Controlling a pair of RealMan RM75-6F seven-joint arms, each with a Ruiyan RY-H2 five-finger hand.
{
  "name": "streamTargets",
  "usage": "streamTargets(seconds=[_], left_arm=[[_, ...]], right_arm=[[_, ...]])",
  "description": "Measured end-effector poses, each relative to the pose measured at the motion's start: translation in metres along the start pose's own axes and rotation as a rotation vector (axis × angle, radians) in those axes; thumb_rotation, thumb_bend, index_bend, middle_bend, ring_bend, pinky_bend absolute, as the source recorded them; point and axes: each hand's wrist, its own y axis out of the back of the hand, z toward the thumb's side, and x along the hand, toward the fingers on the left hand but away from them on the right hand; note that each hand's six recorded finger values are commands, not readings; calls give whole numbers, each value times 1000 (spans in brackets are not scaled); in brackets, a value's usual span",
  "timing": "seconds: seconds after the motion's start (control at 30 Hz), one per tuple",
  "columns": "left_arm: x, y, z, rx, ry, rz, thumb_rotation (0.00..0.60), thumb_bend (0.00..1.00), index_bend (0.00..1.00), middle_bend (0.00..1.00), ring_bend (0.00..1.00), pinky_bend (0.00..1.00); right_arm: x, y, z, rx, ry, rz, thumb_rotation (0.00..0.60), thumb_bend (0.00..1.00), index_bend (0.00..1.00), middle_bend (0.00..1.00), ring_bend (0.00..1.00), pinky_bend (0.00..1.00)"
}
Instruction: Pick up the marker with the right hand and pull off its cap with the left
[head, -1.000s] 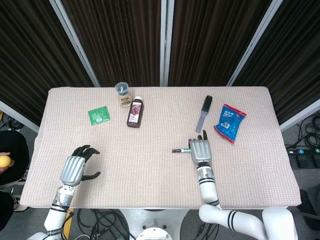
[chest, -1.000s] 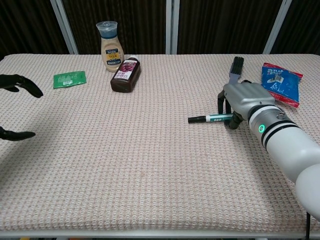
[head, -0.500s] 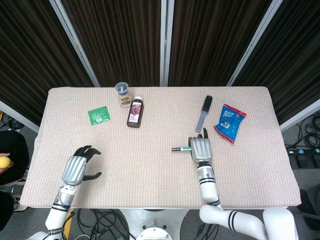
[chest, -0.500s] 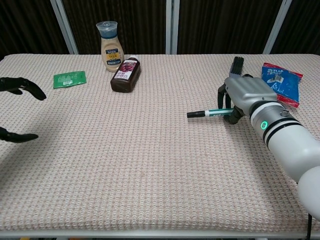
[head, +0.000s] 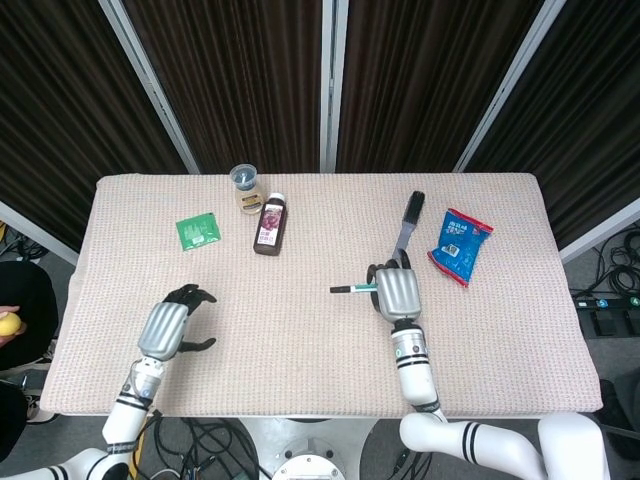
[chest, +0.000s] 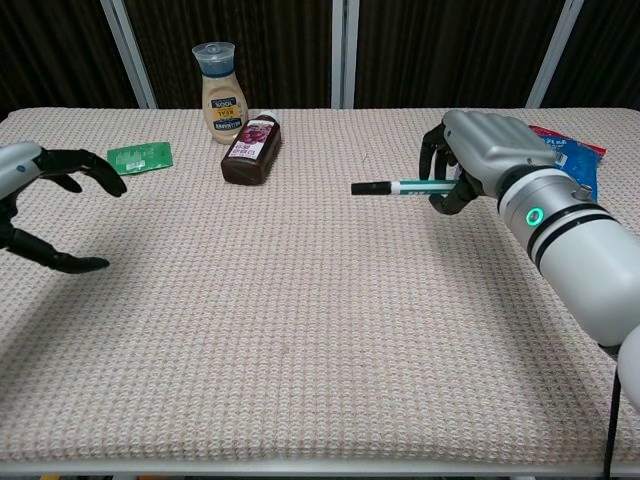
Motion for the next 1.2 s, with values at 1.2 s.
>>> streamTargets(seconds=[1.2], left_arm=[[103,-29,109,218,5,-7,600,223,478,482,415,538]], right_arm=[[-2,-14,91,-64,75,-20,600,327,679,632,332,115]])
